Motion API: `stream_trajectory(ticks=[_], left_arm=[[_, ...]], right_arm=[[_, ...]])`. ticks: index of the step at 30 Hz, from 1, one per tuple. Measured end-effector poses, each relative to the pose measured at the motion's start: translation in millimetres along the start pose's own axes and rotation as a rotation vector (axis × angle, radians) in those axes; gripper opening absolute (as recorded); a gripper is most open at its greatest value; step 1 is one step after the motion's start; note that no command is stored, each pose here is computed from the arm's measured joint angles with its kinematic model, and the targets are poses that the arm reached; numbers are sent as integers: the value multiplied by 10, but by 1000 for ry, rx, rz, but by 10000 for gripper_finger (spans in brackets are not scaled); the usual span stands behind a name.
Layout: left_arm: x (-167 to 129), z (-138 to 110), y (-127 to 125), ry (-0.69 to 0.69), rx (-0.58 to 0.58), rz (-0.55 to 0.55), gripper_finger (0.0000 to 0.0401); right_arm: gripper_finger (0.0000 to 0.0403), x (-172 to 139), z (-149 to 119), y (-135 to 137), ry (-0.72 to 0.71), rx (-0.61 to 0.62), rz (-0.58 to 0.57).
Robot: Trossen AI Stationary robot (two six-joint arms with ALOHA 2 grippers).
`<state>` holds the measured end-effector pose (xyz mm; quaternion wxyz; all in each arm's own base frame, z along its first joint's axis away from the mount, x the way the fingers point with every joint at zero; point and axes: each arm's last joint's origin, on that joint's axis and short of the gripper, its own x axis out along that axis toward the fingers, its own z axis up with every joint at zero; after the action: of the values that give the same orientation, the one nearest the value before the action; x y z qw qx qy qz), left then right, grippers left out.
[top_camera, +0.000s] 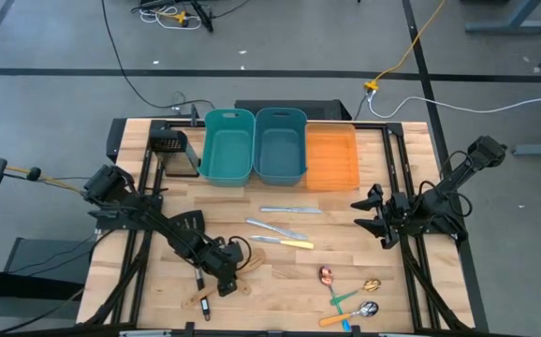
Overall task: Pick & Place Kitchen Items
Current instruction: Put the right wooden spatula into the green bin
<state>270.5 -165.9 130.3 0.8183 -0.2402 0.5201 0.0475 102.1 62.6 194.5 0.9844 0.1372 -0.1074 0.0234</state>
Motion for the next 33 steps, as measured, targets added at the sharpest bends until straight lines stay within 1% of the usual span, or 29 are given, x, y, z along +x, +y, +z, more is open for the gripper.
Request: stream_trajectory(ticks=[5,13,20,29,33], left_arm=[[26,-17,21,14,2,21,178],[56,-30,44,15,4,47,152],[59,-26,64,18,-2,63,94],[66,18,100,32,-18,57,94],[54,39,73,41,-15,57,94]], right_arm=[[240,0,0,0,0,0,0],[240,1,-2,1,2,-2,1],[240,1,-3,1,3,-2,1],[240,1,-4,0,3,-3,0],[240,1,-4,1,4,-3,0]])
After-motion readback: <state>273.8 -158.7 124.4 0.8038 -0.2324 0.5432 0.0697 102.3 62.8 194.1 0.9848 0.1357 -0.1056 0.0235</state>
